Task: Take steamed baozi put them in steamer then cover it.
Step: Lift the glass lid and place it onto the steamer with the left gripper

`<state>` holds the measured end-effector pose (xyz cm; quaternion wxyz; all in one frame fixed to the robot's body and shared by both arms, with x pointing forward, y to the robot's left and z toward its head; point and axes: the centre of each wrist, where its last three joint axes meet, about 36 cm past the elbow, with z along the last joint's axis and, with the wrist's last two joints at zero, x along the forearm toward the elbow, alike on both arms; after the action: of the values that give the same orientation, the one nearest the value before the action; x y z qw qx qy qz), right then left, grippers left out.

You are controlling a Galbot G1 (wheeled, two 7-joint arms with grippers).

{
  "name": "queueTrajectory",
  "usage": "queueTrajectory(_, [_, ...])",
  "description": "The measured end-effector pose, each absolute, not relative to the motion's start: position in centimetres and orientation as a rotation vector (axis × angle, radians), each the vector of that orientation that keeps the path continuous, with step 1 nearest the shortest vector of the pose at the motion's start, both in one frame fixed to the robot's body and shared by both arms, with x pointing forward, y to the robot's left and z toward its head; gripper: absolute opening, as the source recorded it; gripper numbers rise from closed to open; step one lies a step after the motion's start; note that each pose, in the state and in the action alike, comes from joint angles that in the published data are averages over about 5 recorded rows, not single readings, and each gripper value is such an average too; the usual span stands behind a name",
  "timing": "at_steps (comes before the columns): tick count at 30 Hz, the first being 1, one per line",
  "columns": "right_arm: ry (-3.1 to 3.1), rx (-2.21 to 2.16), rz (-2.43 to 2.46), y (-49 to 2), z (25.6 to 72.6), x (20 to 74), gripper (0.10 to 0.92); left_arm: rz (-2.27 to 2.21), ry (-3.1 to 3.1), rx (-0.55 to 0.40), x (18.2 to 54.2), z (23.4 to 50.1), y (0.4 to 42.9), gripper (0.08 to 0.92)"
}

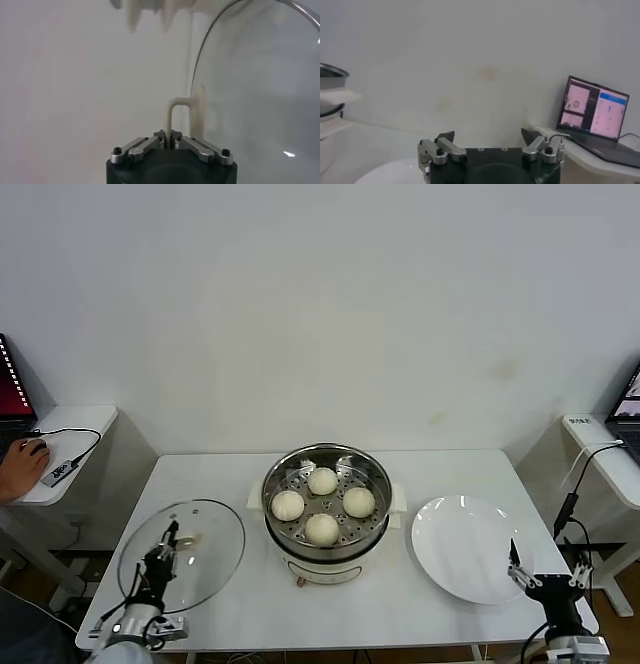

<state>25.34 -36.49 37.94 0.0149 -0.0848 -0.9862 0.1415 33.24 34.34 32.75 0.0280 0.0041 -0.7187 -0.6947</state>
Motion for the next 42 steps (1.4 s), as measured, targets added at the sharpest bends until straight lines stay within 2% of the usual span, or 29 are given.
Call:
queueTrajectory(11, [-3.066, -0.228, 0.473, -36.5, 38.1, 25.6, 0.823, -2.222, -2.233, 0.139, 32.7, 41.0, 34.6, 0.142])
queueTrajectory(16, [-3.064, -0.220, 0.482, -36.4, 37.9, 25.8, 0.823, -2.192, -2.326, 0.117, 32.6, 43.9, 32.8, 0.142])
queueTrajectory(23, [-3.050, -0.217, 0.485, -36.1, 37.2, 26.0, 0.823, -2.151, -2.463, 0.037, 33.0, 47.1, 29.0, 0.142])
queueTrajectory(31, [-3.030, -0.198, 0.496, -35.6, 36.2, 26.3, 0.823, -2.131, -2.516, -0.052, 34.5, 48.5, 24.0, 0.142])
queueTrajectory(42, [-3.011, -0.190, 0.508, -34.6, 35.2, 26.7, 0.823, -2.197, -2.435, -0.128, 37.3, 47.9, 16.8, 0.142])
